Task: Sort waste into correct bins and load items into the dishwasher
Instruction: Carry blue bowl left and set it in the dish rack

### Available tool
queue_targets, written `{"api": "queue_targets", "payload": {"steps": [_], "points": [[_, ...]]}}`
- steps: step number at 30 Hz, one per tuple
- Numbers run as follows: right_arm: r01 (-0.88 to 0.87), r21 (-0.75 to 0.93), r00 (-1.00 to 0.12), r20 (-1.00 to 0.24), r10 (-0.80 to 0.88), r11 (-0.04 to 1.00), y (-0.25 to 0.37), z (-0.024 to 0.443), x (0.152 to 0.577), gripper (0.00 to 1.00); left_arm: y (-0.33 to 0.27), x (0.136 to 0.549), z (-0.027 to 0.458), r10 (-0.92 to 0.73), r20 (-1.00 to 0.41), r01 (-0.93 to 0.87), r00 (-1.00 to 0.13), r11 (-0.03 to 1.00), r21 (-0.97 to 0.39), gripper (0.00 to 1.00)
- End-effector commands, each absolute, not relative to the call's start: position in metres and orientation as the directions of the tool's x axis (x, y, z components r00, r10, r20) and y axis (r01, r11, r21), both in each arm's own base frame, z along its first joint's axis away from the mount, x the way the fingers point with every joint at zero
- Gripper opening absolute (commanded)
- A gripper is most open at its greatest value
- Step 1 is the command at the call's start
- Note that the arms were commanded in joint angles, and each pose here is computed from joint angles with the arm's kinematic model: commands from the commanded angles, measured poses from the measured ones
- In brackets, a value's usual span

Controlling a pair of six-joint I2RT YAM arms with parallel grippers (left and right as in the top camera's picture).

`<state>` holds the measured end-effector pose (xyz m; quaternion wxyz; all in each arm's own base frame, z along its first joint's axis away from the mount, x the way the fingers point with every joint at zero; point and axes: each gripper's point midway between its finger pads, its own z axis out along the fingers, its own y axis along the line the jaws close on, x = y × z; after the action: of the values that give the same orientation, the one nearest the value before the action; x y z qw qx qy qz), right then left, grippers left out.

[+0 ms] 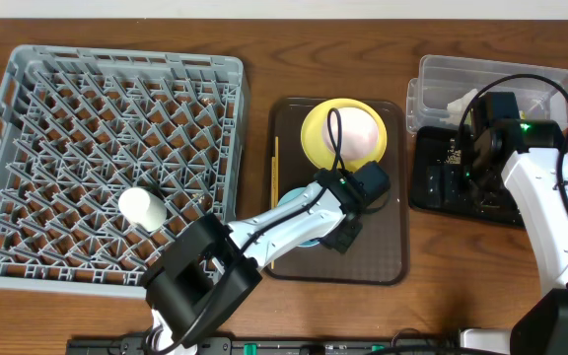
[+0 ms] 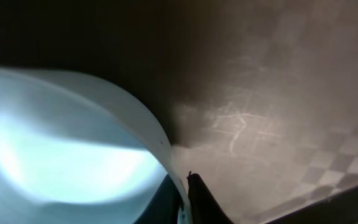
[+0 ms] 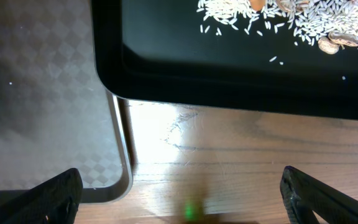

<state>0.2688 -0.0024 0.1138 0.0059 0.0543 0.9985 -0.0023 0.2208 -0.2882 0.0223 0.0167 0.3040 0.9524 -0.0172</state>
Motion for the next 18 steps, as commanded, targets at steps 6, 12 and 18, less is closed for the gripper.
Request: {"api": "queue_targets", "payload": {"steps": [6, 12, 18], "points": [[0.134, -0.014, -0.991, -0.034, 0.133, 0.991, -0.007, 0.119, 0.27, 0.99, -0.277, 0.237, 0.097, 0.584, -0.123, 0.592, -0.802, 0.805, -0.035, 0.06], [0.133, -0.014, -0.991, -0.034, 0.133, 0.991, -0.007, 0.119, 0.27, 0.99, -0.238, 0.285, 0.198, 0.485, -0.342, 0.542, -0.805, 0.836, -0.088, 0.06], [0.133, -0.014, -0.991, -0.034, 0.133, 0.991, -0.007, 0.119, 0.27, 0.99, -0.186, 0.326, 0.254, 0.295, -0.506, 0.512, -0.81, 0.776, -0.368, 0.06]]}}
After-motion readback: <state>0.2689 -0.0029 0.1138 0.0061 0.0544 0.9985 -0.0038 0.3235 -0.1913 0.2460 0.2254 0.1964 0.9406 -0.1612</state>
